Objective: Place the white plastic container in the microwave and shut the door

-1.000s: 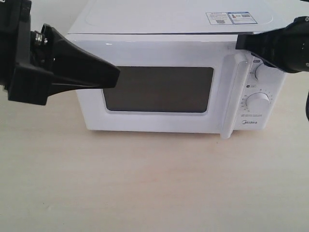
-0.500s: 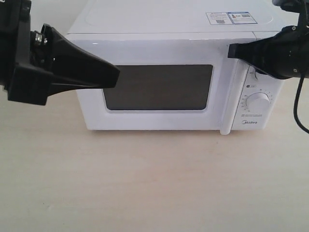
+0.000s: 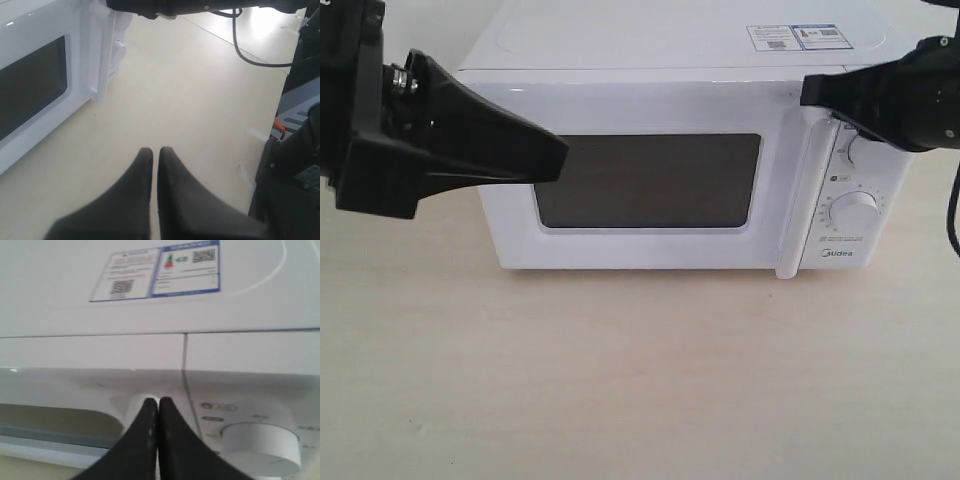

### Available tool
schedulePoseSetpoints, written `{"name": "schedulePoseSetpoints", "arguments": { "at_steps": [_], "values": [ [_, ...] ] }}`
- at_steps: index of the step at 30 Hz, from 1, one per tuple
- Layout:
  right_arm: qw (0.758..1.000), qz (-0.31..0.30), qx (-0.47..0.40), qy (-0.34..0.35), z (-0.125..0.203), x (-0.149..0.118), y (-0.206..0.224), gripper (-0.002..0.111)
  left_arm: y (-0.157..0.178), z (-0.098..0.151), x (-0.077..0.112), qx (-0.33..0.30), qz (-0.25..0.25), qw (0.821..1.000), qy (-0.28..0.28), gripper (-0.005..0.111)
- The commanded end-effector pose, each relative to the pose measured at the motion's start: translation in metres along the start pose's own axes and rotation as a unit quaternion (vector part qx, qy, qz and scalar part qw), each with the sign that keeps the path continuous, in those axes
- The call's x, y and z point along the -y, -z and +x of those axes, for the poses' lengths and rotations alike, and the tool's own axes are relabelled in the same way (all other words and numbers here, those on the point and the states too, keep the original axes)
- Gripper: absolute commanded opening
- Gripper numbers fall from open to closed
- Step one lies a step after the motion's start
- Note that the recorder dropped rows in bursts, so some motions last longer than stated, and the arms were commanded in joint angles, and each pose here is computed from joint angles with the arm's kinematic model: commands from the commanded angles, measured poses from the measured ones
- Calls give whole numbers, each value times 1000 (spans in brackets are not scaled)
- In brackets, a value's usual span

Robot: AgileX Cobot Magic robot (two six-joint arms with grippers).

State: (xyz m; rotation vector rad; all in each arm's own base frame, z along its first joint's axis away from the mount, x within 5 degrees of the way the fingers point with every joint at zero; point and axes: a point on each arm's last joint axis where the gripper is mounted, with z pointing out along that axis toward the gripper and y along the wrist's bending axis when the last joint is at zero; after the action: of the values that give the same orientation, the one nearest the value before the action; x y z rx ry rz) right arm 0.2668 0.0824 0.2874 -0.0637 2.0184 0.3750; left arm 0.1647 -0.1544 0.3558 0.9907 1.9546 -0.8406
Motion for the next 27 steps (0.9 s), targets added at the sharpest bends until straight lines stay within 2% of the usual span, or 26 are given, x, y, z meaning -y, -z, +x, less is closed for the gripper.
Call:
{"name": "schedulePoseSetpoints", "arguments": {
  "at_steps": [1, 5, 11, 17, 27],
  "values": [
    [998, -50, 14, 24, -11, -12, 31, 0, 9, -4, 7, 17, 3, 1000, -9, 4],
    [994, -96, 18, 51, -13, -22, 65, 0, 28, -5, 20, 35, 12, 999, -24, 4],
    [993, -97, 52, 46, -2, -20, 122, 0, 64, 2, 43, 85, 9, 996, -35, 4],
    [988, -115, 32, 101, 20, -21, 177, 0, 97, 24, 65, 132, 8, 990, -42, 4],
    [976, -170, 1, 134, 58, -25, 242, 0, 129, 72, 91, 190, 27, 981, -19, 4]
  ]
}}
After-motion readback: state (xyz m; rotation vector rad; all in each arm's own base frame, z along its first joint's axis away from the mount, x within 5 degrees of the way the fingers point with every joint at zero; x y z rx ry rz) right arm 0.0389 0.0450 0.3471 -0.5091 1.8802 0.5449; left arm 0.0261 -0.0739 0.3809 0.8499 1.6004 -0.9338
